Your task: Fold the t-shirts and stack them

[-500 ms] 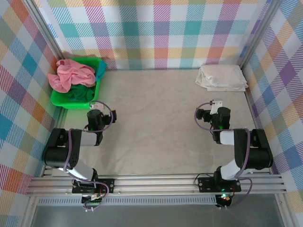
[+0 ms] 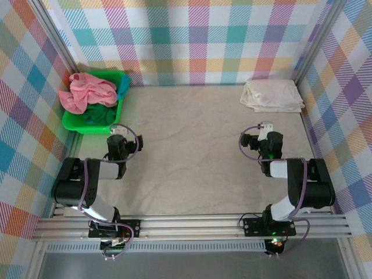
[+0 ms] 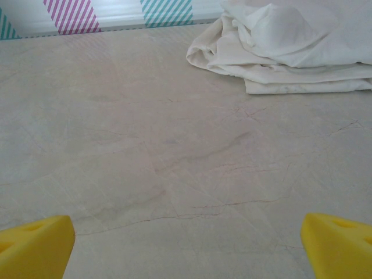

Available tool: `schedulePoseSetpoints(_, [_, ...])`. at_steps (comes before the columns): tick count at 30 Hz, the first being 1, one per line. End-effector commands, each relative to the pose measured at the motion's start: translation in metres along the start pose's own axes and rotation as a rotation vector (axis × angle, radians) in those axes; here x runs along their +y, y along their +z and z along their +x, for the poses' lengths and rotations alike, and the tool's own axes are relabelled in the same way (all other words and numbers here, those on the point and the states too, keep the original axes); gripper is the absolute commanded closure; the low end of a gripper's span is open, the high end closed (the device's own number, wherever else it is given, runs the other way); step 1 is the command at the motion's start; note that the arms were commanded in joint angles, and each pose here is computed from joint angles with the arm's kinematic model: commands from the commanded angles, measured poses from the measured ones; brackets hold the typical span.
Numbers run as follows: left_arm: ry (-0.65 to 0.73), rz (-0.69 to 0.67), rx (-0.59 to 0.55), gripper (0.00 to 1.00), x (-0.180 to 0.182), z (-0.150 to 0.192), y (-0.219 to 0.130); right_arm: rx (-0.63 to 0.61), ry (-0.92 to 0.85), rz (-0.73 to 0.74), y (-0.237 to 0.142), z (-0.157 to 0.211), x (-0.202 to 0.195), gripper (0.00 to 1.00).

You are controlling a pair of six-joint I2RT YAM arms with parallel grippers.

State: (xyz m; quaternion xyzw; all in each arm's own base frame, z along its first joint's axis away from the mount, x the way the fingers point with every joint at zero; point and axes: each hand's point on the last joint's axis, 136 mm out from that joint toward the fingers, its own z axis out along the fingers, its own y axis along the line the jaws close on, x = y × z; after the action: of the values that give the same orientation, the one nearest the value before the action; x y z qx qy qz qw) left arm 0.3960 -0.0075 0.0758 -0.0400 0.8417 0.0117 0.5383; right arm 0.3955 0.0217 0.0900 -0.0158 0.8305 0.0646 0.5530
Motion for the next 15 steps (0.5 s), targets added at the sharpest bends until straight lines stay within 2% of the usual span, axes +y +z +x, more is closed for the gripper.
schedulePoseSetpoints(1, [-0.021,0.009,-0.016,0.00,0.000,-0.005,0.001,-0.009,-0.007,-0.017,0.002,-0.003,0.002,0.00])
schedulePoseSetpoints(11, [-0.022,0.011,-0.029,0.00,-0.001,-0.006,-0.001,-0.020,-0.011,-0.015,0.000,-0.010,0.003,0.00])
schedulePoseSetpoints(13, [-0.005,0.004,-0.046,0.00,-0.003,-0.017,-0.010,-0.019,-0.018,0.015,-0.006,-0.029,0.003,0.01])
schedulePoseSetpoints(15, [0.026,-0.037,-0.087,0.00,-0.008,-0.056,-0.040,-0.002,-0.011,0.022,-0.025,-0.059,0.012,0.00])
